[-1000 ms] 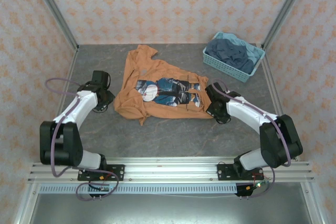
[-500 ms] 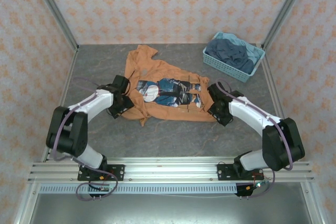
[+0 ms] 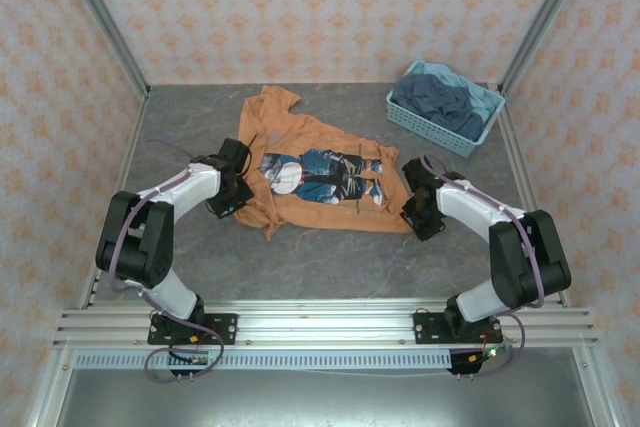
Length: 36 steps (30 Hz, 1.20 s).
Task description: Fold and stack the t-shirts
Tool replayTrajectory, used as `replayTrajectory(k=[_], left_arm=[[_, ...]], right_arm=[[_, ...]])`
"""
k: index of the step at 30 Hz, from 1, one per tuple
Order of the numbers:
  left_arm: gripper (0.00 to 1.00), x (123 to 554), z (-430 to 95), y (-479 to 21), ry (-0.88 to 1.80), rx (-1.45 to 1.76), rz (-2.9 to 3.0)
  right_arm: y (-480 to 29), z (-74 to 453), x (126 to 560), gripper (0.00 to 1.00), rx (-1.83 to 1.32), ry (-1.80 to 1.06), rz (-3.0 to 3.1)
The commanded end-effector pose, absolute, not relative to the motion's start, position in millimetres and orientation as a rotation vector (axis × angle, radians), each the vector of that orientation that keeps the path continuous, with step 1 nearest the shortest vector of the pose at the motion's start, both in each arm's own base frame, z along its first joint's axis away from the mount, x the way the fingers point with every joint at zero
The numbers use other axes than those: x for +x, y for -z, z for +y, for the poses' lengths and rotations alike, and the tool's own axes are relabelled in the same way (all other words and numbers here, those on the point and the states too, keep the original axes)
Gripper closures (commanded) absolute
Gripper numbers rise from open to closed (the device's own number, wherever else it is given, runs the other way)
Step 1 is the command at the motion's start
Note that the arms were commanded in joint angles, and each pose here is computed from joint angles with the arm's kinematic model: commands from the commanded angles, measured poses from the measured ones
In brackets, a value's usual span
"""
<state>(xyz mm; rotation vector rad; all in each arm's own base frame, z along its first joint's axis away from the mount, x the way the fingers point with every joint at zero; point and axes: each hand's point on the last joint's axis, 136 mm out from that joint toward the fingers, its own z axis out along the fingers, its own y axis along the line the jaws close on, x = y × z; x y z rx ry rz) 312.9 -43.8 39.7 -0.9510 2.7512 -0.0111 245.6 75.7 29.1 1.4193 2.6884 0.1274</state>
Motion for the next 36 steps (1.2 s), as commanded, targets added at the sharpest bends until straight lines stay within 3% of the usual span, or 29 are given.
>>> replayTrajectory(k=[1,6,10,19,24,27,30,31,36], left_arm=[[0.96,311.2,-37.6,-58.2,-0.030,-0.915,2.722],[0.97,309.0,-37.7,-61.7,-0.019,-0.916,2.718],[1.00,306.9,-33.5,-68.5,-0.034,-0.915,2.700],[1.00,282.4,-0.1,-106.5,0.021,-1.014,2.584],[1.00,248.7,22.9,-86.2,-0.005,-1.089,2.608],[0.85,241.9,34.5,-70.3,-0.021,-1.117,2.621],[0.55,245.2,32.8,-69.0,0.011,-1.101,2.622],[0.50,245.1,30.0,-70.9,0.041,-1.107,2.609],[0.47,215.6,10.4,-74.5,0.118,-1.141,2.600]], right_arm=[[-29.5,76.8,240.5,0.66,1.497,-0.158,2.651],[-27.9,76.8,236.6,0.75,1.544,-0.143,2.649],[-35.7,68.0,236.3,1.00,1.536,-0.101,2.613],[-76.0,31.7,242.6,1.00,1.383,0.033,2.532],[-67.0,34.1,237.5,1.00,1.329,0.009,2.582],[-59.8,40.1,239.5,1.00,1.311,-0.024,2.614],[-58.9,42.3,245.2,1.00,1.269,-0.021,2.639],[-60.0,43.3,248.3,1.00,1.249,-0.020,2.648],[-73.4,45.0,270.3,1.00,1.137,0.008,2.670]])
